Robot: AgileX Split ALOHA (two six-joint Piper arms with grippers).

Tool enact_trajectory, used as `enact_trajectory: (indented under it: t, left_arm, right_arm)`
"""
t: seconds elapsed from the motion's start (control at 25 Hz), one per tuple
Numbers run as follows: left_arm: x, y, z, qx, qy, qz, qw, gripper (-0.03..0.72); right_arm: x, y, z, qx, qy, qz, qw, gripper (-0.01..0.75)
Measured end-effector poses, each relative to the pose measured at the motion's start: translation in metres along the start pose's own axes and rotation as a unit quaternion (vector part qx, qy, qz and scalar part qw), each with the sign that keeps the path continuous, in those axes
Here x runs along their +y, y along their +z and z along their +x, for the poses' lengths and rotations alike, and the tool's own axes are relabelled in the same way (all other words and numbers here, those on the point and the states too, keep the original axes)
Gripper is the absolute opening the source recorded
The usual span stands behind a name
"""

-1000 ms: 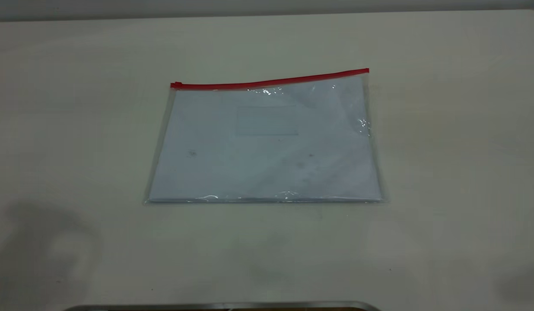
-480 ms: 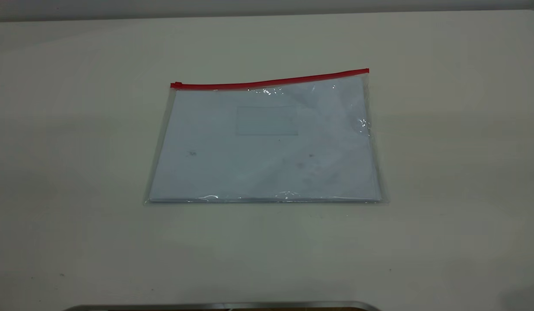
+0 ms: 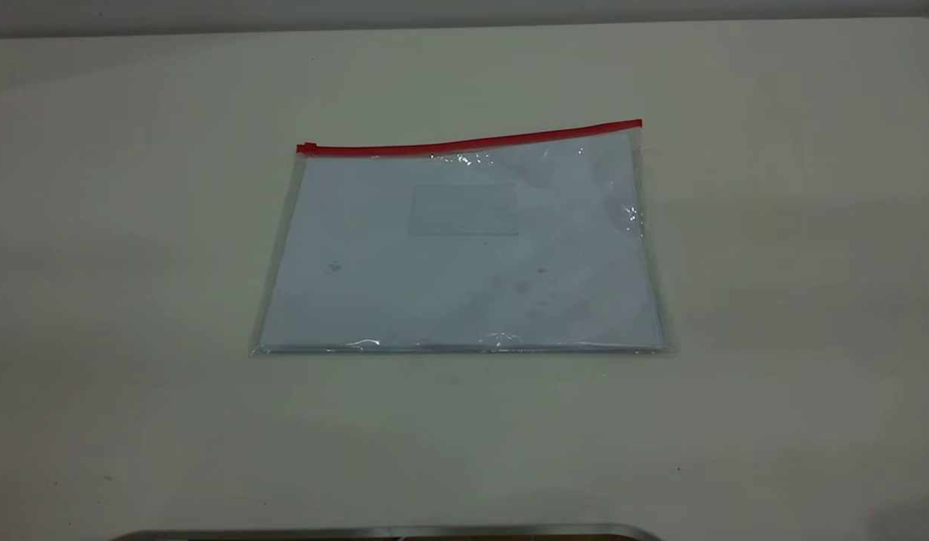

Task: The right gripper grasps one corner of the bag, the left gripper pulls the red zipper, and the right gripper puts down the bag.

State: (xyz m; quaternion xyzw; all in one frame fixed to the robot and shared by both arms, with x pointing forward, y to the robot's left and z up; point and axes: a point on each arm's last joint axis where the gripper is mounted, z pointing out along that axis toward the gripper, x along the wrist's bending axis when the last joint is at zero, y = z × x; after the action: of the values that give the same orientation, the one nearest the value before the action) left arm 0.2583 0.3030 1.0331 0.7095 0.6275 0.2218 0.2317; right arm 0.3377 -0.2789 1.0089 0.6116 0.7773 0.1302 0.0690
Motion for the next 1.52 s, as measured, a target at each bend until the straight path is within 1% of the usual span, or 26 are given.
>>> enact_trajectory:
  t: [0.12,0.2,0.36,0.48,0.6,0.72,0.96,1.04,1.24,1.52]
  left_arm:
    - [-0.008,-0.007,0.000,-0.003,-0.002,-0.039,0.999,0.409]
    - [-0.013,-0.011,0.001,-0.003,-0.003,-0.060,0.998,0.409]
    - [-0.020,-0.016,0.001,-0.004,-0.005,-0.091,0.996,0.409]
    - [-0.023,-0.018,0.001,-0.005,-0.005,-0.101,0.995,0.409]
    - [-0.025,-0.019,0.001,-0.002,-0.009,-0.109,0.994,0.409]
    - [-0.026,-0.020,0.001,0.017,-0.029,-0.109,0.993,0.409]
    - [-0.029,-0.022,-0.001,0.053,-0.067,-0.118,0.989,0.409]
    - [-0.029,-0.022,-0.002,0.061,-0.075,-0.118,0.988,0.408]
    - [-0.029,-0.022,-0.002,0.070,-0.084,-0.117,0.987,0.408]
    - [-0.029,-0.022,-0.002,0.071,-0.085,-0.117,0.987,0.408]
  right_arm:
    - [0.000,-0.001,0.000,0.000,0.000,-0.003,1.000,0.346]
    - [-0.003,-0.004,0.000,-0.002,0.000,-0.016,1.000,0.346]
    - [-0.014,-0.019,0.000,-0.013,0.016,-0.077,0.997,0.346]
    - [-0.028,-0.033,0.002,-0.025,0.022,-0.137,0.990,0.346]
    - [-0.045,-0.045,0.006,-0.033,0.015,-0.200,0.979,0.346]
    - [-0.061,-0.053,0.010,-0.041,0.009,-0.256,0.966,0.346]
    - [-0.089,-0.063,0.016,-0.052,-0.002,-0.345,0.937,0.346]
    - [-0.094,-0.064,0.017,-0.054,-0.004,-0.358,0.932,0.346]
    - [-0.095,-0.064,0.018,-0.058,0.003,-0.359,0.932,0.346]
    - [-0.094,-0.064,0.018,-0.058,0.004,-0.359,0.931,0.347]
